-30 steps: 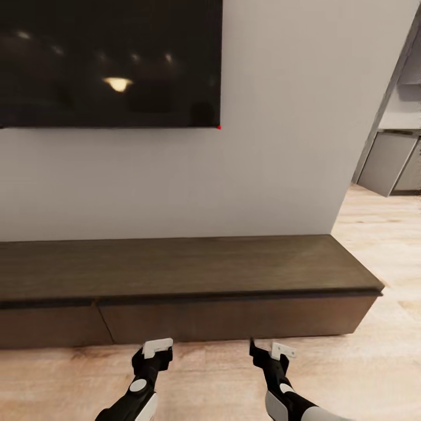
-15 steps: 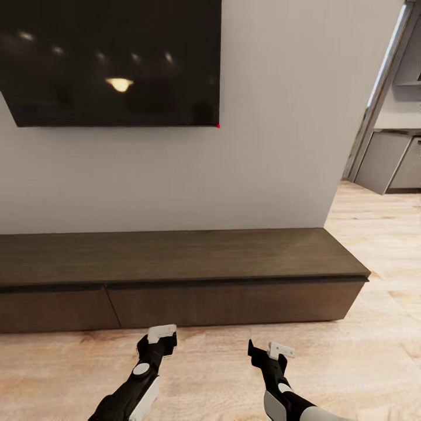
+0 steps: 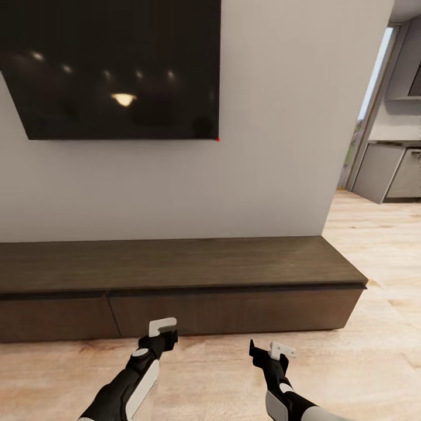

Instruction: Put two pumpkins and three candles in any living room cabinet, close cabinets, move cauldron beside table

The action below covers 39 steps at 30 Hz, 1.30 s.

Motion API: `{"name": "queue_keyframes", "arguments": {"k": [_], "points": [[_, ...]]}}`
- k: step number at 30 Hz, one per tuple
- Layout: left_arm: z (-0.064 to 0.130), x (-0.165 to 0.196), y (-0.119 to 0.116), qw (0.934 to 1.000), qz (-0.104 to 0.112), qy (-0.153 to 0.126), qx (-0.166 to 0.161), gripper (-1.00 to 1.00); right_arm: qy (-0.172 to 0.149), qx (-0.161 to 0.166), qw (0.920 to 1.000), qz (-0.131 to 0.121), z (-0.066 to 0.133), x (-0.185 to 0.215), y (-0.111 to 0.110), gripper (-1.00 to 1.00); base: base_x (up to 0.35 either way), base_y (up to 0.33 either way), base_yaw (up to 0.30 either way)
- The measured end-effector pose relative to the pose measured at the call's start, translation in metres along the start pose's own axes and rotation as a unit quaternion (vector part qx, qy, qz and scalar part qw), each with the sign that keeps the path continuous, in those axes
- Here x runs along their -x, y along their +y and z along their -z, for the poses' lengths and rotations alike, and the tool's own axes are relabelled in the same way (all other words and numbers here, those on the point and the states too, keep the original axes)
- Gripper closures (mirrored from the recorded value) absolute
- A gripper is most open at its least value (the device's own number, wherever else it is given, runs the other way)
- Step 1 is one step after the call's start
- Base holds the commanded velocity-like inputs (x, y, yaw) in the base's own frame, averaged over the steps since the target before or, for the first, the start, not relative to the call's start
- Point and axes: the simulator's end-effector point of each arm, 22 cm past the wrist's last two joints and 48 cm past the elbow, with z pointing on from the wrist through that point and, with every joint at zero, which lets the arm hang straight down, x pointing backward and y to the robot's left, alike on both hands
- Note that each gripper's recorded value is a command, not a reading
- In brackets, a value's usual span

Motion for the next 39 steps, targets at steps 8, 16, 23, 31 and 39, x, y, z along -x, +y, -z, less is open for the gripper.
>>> {"name": "queue_keyframes", "arguments": {"k": [8,16,23,31,39], "points": [[0.017,0.038,0.014,0.9989,0.044,0.019,0.001,-1.00,-0.014,0.004,0.9999,-0.002,0.004,0.017,0.005,-1.00,0.000,0.000,0.000],[0.027,0.039,0.013,0.9967,0.060,0.055,-0.007,-1.00,-0.024,0.007,0.9997,-0.003,0.008,0.037,0.010,-1.00,0.000,0.000,0.000],[0.036,0.045,0.008,0.9944,0.068,0.079,-0.015,-1.00,-0.025,0.008,0.9997,-0.004,0.012,0.053,0.014,-1.00,-0.144,0.106,0.000],[0.047,0.049,0.020,0.9885,0.078,0.127,-0.026,-1.00,-0.016,0.012,0.9998,0.000,0.014,0.056,0.020,-1.00,-0.264,0.215,0.000],[0.061,0.057,0.036,0.9804,0.101,0.161,-0.050,-1.00,0.064,0.010,0.9978,0.011,0.016,0.021,0.018,-1.00,-0.141,0.117,0.000]]}}
